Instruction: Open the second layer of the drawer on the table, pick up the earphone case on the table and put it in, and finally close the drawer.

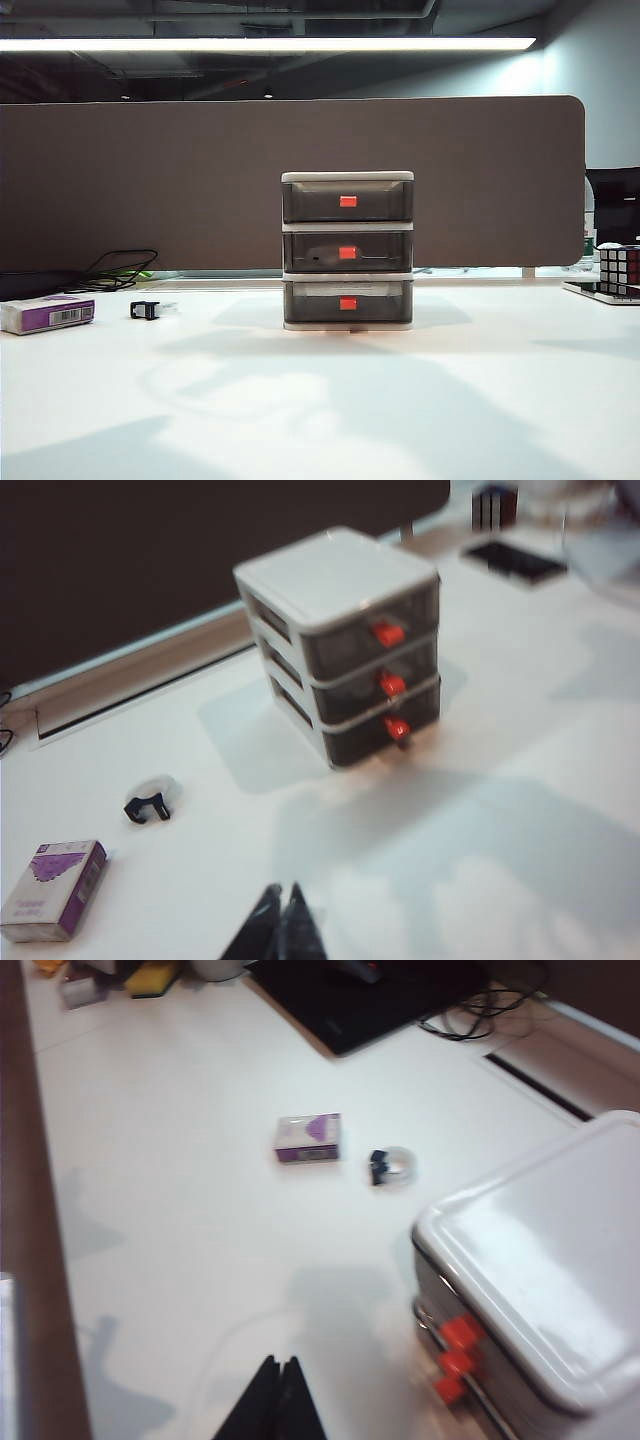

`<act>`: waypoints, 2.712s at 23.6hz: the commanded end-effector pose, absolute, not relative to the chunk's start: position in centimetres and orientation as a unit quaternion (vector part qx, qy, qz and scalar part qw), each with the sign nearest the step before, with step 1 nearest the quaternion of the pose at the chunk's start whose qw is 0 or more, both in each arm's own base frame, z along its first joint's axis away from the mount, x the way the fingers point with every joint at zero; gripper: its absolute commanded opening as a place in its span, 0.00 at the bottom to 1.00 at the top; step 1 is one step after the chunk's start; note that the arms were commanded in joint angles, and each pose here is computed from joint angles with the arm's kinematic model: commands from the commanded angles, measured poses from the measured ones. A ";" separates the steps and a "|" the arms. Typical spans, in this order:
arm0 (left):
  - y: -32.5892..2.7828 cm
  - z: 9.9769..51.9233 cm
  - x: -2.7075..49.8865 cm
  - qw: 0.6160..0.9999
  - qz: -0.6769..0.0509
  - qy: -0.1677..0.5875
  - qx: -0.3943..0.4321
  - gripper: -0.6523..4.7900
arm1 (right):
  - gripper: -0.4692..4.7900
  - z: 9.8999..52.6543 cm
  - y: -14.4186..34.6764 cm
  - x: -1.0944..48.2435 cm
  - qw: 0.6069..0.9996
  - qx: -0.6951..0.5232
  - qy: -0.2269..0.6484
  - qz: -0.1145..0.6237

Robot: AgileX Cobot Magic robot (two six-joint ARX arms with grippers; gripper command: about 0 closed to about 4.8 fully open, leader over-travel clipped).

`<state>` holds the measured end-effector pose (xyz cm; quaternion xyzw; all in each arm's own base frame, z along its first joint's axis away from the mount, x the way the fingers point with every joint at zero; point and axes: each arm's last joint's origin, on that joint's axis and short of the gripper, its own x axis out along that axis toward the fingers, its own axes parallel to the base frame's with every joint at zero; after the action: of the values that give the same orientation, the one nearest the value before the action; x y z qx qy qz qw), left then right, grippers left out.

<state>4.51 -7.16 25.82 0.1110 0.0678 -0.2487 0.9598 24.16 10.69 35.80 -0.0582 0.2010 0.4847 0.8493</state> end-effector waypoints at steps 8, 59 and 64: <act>-5.0 23.2 3.9 0.974 -0.226 0.028 -0.005 0.11 | 0.08 26.9 7.0 15.4 0.907 -0.002 0.149 0.394; -1.7 17.0 9.5 0.993 -0.107 -0.005 0.050 0.11 | 0.08 15.4 1.1 9.6 0.986 0.019 0.052 0.158; -1.6 17.1 9.5 0.994 -0.093 -0.016 0.059 0.11 | 0.08 15.4 1.1 9.6 0.986 0.017 0.051 0.155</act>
<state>9.50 -1.66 16.85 0.0511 -0.0032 -0.1007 0.9936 9.53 1.09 15.45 0.0173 0.0576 0.1572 0.9857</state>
